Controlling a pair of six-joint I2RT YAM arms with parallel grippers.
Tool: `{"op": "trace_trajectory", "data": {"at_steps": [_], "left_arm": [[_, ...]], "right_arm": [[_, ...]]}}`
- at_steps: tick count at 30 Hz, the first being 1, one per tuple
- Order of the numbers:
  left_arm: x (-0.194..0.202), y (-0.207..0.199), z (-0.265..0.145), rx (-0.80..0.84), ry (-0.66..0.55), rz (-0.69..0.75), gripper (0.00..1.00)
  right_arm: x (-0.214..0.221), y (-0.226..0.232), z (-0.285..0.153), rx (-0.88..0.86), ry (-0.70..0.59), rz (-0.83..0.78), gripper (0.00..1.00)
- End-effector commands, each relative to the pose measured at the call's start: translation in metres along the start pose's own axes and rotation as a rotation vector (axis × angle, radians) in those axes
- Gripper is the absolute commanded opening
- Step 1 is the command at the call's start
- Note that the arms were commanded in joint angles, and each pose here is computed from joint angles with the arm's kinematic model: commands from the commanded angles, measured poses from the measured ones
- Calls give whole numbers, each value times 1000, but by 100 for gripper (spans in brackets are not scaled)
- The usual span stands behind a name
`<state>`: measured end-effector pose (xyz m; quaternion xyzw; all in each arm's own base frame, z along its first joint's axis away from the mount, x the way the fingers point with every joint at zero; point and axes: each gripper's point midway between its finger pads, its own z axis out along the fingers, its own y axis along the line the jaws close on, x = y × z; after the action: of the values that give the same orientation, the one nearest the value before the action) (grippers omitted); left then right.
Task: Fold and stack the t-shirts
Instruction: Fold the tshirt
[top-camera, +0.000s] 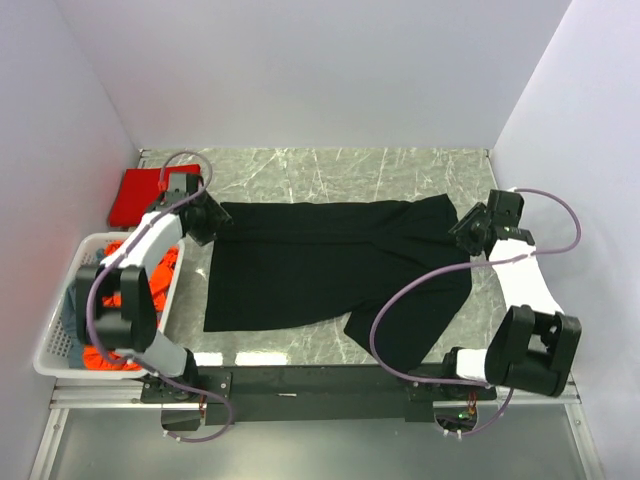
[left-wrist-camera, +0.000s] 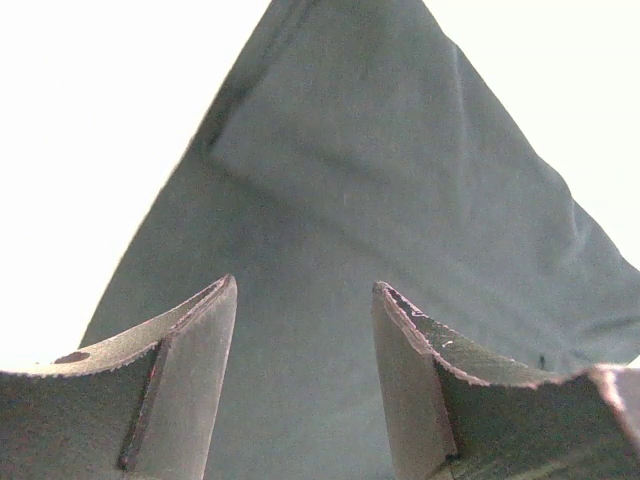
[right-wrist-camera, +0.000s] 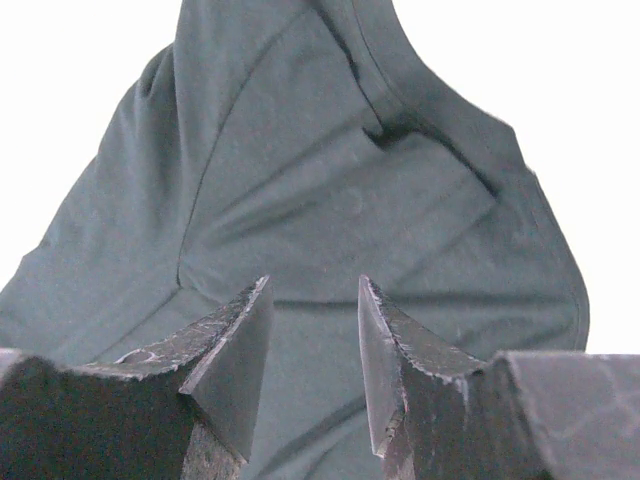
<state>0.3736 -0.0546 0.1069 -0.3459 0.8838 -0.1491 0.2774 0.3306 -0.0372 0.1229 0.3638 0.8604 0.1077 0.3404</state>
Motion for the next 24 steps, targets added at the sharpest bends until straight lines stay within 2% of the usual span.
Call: {"op": "trace_trajectory", "data": {"at_steps": [1,4,9,13,17,24], "left_arm": [[-29,-13,10,5,-70,75,62],[-38,-19,27,-4,-61,109,63],[-64,-33,41,-16,-112,143,65],[-70,-38,64,-29,-91,162,65],[-79,-44,79,-35,-94,180,66],[-91,-45,108,-76,-97,204,66]], "right_arm": [[-26,18,6,-37,-43,-51,47],[-40,23,18,-44,-50,-75,47],[-70,12,44,-38,-66,-47,50],[-91,23,62,-102,-57,-54,51],[-102,39,82,-168,-25,-79,51],[-114,52,127,-220,24,-24,50]]}}
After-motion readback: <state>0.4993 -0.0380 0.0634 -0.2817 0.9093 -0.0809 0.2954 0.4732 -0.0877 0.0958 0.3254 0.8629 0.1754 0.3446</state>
